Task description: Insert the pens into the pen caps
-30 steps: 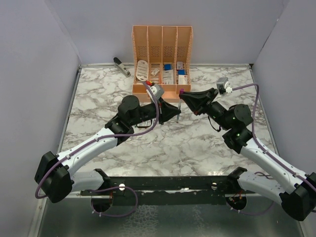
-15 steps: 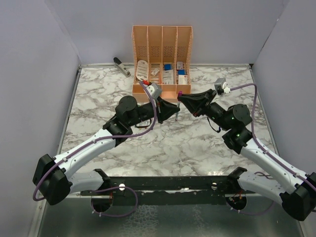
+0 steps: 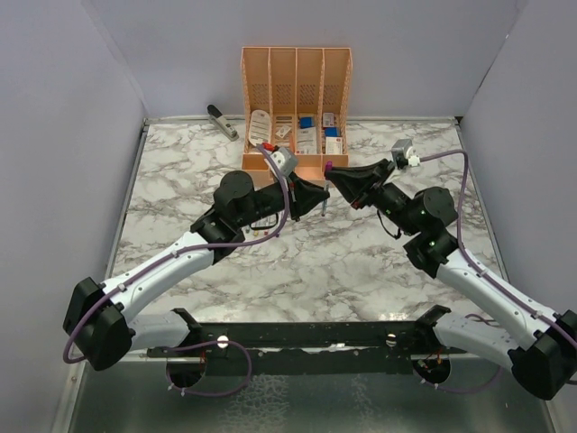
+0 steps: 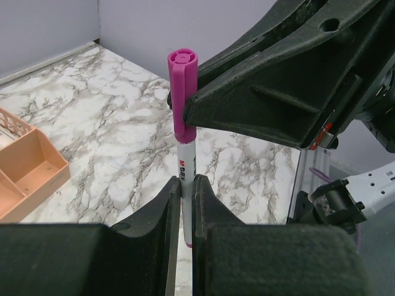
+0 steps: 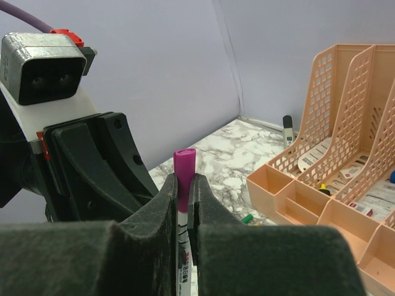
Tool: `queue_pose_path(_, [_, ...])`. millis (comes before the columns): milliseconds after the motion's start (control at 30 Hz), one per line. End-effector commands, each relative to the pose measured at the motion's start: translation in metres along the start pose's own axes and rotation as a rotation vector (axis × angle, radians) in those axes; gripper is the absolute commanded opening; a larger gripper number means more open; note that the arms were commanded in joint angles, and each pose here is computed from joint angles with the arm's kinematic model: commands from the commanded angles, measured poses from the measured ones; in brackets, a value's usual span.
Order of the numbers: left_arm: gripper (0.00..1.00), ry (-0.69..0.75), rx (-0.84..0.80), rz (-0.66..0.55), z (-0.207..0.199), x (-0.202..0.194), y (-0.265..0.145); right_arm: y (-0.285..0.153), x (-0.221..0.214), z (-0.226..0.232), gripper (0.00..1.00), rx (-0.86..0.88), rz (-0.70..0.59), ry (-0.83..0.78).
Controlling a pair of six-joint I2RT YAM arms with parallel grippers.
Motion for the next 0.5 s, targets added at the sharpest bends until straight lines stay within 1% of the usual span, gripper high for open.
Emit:
queue_pose_path(0, [0.00,0.149,-0.119,-0.330,-0.043,0.100,-0.003,-0.013,-0.074,-0.002,0.01,0.007,0.282,0.075])
queue_pose_path(467, [0.00,0.232,-0.074,-0.464,-0.047,0.138,-0.011,-0.025,-0.116,-0.008,0.01,-0.036,0.433,0.091])
Point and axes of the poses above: each gripper's point midway between its finger pads, its own y axis out along the fingers, its own z axis along the line the jaws close on, x = y × z, the point moved 4 cm from there along -y, back along the fingers, and after that the axes turned 9 degrees about -y, right-handed, at the moved point
